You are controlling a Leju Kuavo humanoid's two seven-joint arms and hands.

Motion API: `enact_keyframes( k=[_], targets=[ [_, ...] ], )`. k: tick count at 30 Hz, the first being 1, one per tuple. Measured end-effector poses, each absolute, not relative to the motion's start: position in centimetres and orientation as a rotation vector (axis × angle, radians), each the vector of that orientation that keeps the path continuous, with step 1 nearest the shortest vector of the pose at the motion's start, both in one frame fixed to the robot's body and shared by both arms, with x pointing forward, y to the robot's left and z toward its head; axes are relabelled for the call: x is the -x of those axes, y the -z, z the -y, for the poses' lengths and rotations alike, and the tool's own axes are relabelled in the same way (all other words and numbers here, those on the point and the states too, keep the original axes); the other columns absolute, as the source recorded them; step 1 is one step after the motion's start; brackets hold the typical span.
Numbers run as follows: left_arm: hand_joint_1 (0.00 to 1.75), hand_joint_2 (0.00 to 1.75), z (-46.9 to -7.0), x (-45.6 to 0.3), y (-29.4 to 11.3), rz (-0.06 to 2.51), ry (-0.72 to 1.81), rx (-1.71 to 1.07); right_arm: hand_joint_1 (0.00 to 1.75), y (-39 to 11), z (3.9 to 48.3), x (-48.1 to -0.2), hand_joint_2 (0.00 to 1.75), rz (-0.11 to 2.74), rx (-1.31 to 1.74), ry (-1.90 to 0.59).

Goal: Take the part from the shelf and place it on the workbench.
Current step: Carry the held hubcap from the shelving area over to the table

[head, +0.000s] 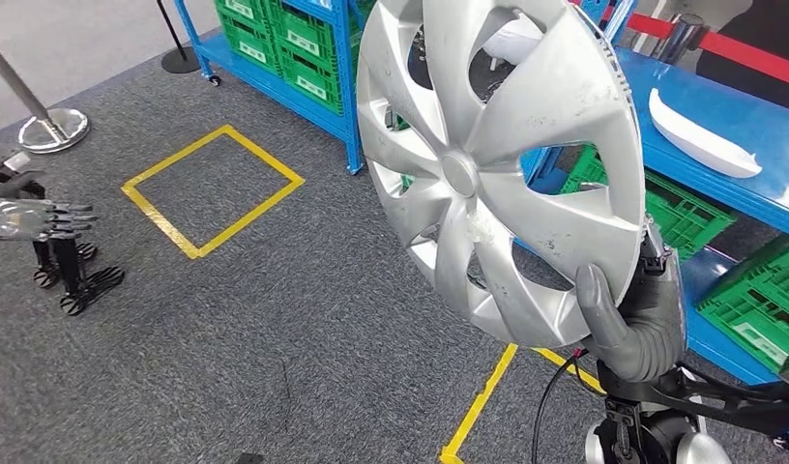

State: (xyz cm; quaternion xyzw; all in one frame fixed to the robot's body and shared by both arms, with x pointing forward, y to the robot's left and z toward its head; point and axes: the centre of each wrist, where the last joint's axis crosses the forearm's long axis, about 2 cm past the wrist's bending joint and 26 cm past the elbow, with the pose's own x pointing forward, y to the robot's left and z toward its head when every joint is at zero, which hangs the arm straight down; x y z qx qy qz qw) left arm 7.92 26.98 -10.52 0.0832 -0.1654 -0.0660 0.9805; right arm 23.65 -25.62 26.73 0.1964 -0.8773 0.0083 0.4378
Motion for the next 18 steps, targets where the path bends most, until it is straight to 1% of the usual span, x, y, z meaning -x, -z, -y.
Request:
enact_keyframes(
  k=[18],
  targets=[
    [0.00, 1.75, -27.0, -7.9, 10.5, 0.290, 0.126, -0.177, 1.75, -25.7, 25.4, -22.9, 1.75, 2.161, -0.499, -0.025]
  ],
)
